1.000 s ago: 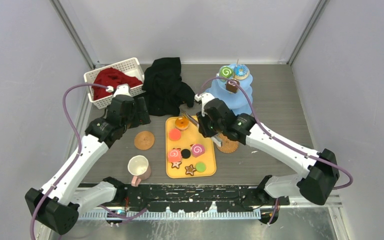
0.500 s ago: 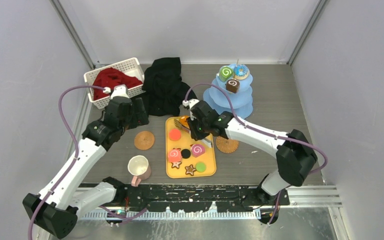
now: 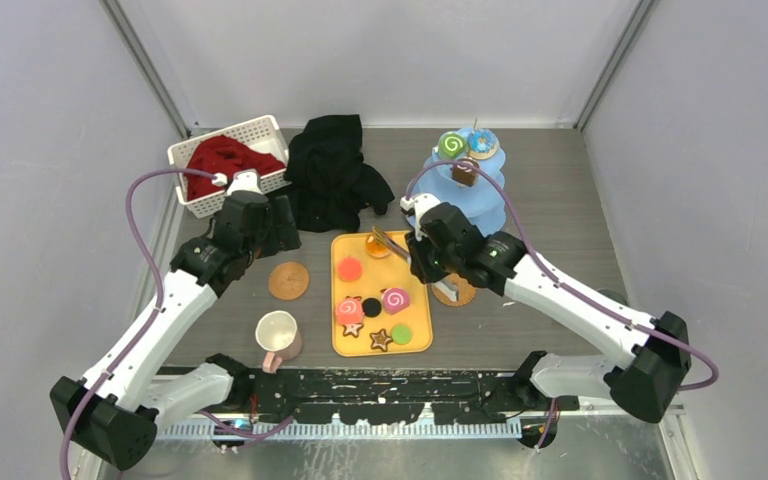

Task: Serve the afternoon tea
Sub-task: Adjust the dessert on the tray.

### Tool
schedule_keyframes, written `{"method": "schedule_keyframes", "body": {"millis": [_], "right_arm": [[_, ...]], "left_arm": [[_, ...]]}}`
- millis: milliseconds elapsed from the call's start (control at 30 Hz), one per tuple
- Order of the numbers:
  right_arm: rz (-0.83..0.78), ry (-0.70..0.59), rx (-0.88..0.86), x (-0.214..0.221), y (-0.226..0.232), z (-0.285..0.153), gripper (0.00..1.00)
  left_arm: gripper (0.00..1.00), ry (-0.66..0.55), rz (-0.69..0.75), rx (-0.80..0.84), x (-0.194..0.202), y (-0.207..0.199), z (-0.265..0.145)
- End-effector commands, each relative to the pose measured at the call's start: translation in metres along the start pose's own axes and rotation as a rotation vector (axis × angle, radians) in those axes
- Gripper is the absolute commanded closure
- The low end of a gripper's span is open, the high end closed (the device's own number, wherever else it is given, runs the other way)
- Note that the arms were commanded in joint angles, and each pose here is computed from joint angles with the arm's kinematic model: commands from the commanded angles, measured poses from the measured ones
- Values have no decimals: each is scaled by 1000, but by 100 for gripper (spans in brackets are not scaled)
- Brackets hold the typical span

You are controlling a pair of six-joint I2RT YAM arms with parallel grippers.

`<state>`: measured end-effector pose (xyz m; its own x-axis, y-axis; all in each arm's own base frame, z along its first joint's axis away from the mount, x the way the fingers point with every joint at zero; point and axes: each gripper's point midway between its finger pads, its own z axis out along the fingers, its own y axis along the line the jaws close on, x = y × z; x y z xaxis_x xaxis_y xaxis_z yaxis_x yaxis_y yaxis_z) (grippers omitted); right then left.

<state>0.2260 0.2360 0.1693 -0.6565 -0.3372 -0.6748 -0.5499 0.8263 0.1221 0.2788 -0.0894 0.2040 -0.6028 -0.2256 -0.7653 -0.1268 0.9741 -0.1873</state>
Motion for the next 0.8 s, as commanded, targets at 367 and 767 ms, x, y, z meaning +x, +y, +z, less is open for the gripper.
{"method": "schedule_keyframes", "body": {"millis": [367, 767], "right_arm": [[76, 47, 121, 40, -26, -17, 69], [91, 52, -8, 49, -4, 8, 64]], "left_arm": [[5, -69, -63, 35, -18, -8, -2], [5, -64, -54, 36, -16, -7, -6]]}}
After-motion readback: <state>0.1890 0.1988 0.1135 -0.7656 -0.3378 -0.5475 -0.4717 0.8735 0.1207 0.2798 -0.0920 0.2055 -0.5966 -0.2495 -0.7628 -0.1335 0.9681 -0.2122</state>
